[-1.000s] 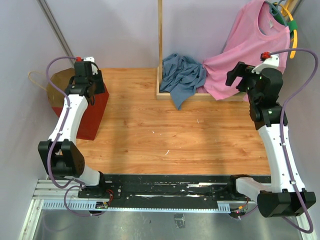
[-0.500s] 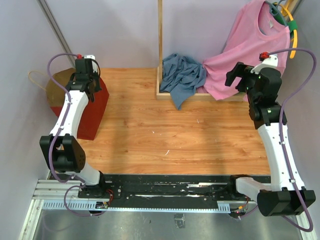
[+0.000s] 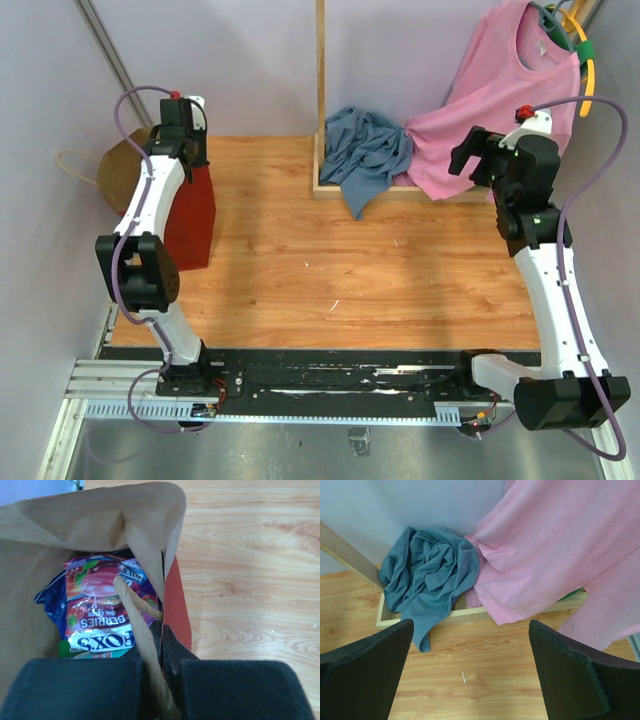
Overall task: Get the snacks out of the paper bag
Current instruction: Adjust the paper bag at the center of the board.
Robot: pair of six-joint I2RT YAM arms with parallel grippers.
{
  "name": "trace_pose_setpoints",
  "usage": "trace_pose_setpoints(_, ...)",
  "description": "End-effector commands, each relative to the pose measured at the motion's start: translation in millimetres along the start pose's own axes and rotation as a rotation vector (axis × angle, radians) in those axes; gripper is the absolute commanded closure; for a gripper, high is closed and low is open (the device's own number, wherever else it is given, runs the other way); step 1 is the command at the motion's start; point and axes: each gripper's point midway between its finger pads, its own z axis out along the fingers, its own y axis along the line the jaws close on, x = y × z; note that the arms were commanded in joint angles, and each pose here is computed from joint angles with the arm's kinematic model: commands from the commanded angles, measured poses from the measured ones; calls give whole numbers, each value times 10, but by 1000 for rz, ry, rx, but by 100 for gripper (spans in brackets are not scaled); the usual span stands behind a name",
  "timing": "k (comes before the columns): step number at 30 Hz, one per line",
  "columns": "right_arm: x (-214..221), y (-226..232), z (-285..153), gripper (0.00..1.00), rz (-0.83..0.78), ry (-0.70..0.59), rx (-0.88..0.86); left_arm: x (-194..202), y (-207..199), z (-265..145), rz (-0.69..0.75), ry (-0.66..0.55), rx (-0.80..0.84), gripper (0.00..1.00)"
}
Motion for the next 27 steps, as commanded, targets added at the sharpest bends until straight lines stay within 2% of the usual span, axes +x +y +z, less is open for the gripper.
trace_pose_setpoints(1, 48, 49, -2, 1, -19, 15, -11, -117, -411, 114, 136, -43, 106, 100)
trace_pose_setpoints(4, 55, 77, 6, 1, -15, 16, -25, -7, -728, 107, 218, -28, 140, 99)
trace_pose_setpoints(12, 59, 80, -34, 1, -38, 22, -24, 138, -1337, -155, 289, -41, 186, 100)
trace_pose_setpoints(20, 86, 141, -43, 1, -33, 25, -50, 478, -1701, -489, 273, -57, 161, 99)
trace_pose_setpoints(27, 79, 185, -111, 1, -34, 21, -71, 820, -2109, -579, 300, -48, 145, 100)
